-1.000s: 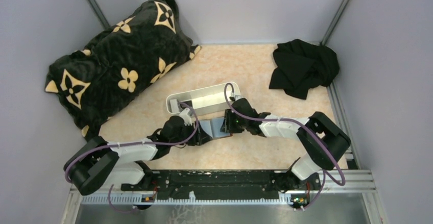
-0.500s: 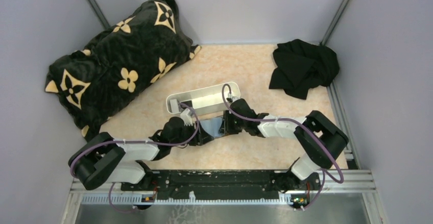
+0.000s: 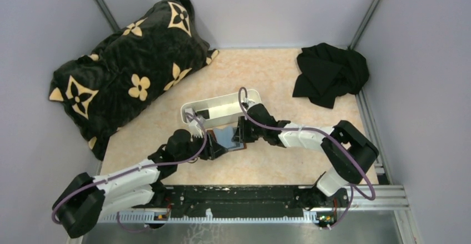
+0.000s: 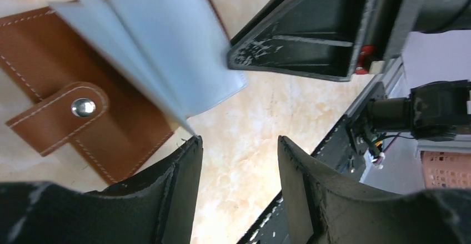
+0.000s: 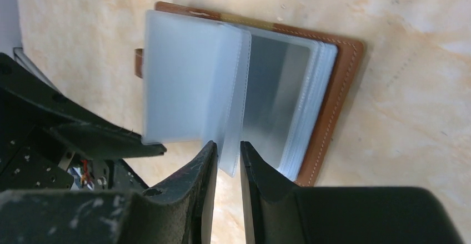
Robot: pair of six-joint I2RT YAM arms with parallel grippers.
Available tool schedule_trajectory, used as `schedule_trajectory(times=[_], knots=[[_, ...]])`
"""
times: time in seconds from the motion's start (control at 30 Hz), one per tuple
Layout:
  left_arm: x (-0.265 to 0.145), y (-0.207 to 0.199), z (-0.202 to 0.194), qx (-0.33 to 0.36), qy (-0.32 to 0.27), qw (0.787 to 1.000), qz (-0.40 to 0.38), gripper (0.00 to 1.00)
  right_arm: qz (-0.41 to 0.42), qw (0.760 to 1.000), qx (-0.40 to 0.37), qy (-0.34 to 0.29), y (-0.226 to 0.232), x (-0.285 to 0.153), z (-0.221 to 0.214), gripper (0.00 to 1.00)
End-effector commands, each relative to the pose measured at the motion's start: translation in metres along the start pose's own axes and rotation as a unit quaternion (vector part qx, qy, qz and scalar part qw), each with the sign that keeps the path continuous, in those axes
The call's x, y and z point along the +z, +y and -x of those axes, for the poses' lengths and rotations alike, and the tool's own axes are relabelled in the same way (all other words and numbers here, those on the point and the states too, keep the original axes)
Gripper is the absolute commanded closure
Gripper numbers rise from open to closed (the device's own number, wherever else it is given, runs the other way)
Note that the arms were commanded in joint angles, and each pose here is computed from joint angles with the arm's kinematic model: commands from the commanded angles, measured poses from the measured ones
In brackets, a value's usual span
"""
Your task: Take the credit cards out of the card holder
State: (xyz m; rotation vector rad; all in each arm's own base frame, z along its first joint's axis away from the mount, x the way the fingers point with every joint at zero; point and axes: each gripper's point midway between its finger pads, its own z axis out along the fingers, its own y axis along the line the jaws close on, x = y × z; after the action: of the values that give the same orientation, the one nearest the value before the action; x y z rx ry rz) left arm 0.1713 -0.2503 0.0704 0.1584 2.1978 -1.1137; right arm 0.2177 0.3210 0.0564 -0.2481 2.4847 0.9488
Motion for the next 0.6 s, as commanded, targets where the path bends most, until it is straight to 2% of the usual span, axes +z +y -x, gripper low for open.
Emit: schedule_trajectory(times=[0.0,0.27,0.47,0.57], knots=[[-0.015,-0.007,0.012,0.016,-0.013,1.0,0.01,0.41,0.039,0.999,-0.028,-0.023,0.033,0.003,0.02,0.78],[-0.039,-0.002,0.025,0.023,-0.061,0.997,0.031,0.41,0.059,0.997,-0.043,-0.012,0.056,0.014,0.018,0.77],[-0.038,-0.002,0.036,0.023,-0.077,0.996,0.047,0.41,0.068,0.996,-0.054,0.002,0.07,0.018,0.014,0.76],[-0.035,-0.005,0.039,0.021,-0.079,0.996,0.042,0.41,0.071,0.996,-0.058,-0.011,0.078,0.007,0.02,0.76]])
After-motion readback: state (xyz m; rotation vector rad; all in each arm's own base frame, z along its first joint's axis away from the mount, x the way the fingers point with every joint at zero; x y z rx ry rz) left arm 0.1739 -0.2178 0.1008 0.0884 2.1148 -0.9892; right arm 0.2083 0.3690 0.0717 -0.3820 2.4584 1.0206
